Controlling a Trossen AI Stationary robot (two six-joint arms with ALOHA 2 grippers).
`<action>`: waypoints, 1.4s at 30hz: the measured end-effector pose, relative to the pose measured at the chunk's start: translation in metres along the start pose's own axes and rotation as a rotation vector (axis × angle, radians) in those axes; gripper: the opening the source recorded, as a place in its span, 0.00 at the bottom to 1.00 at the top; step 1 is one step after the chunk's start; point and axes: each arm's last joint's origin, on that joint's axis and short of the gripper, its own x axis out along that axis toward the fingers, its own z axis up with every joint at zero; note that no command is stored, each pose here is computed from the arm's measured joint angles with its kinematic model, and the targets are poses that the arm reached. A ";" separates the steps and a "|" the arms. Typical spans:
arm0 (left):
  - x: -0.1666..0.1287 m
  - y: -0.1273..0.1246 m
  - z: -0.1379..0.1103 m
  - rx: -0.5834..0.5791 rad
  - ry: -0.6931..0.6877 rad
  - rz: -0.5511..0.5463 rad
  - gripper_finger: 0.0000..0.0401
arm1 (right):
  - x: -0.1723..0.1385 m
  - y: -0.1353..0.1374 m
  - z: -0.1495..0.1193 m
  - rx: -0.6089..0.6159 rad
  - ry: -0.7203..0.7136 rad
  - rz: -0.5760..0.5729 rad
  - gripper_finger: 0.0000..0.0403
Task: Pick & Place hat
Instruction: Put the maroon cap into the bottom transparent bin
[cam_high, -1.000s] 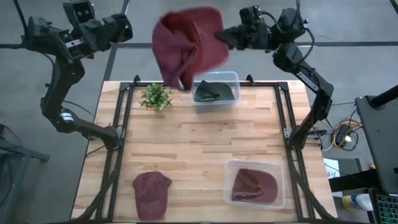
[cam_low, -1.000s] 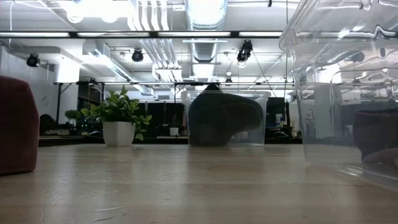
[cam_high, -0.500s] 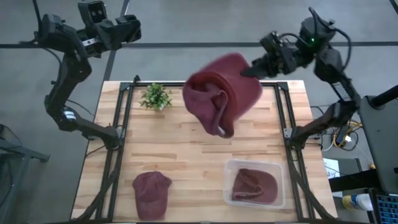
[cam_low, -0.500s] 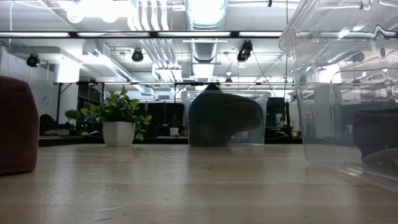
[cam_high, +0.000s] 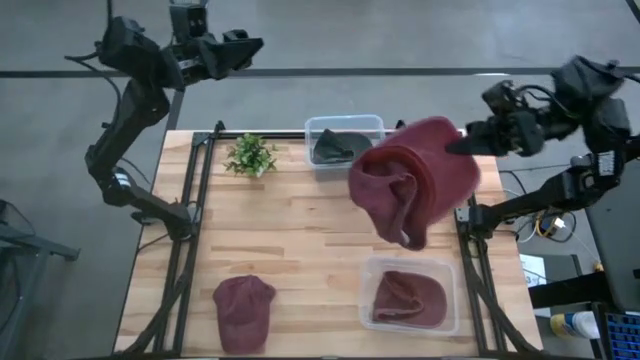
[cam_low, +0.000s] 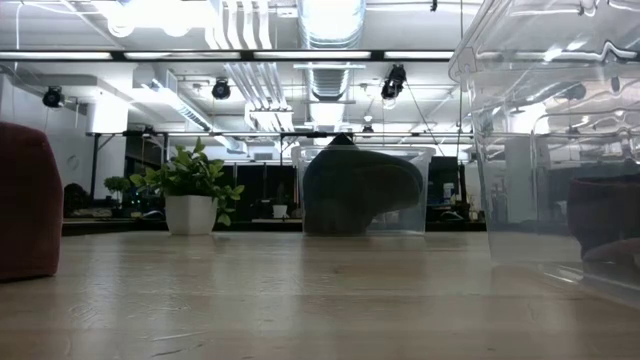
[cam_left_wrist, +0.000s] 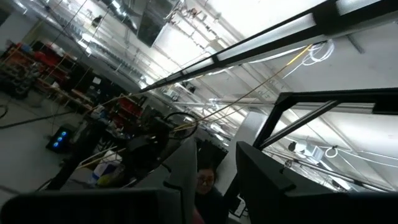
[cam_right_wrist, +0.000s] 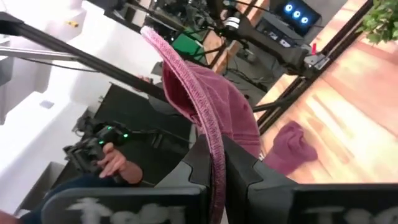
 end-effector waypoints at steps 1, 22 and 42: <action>0.002 0.004 -0.001 -0.004 0.008 0.011 0.26 | -0.004 0.001 -0.004 0.006 0.005 0.000 0.03; 0.037 0.088 -0.030 -0.109 0.051 0.212 0.26 | -0.038 -0.042 -0.060 0.185 0.239 -0.072 0.03; 0.050 0.142 -0.059 -0.256 0.113 0.390 0.26 | -0.059 -0.106 -0.102 0.361 0.401 -0.132 0.03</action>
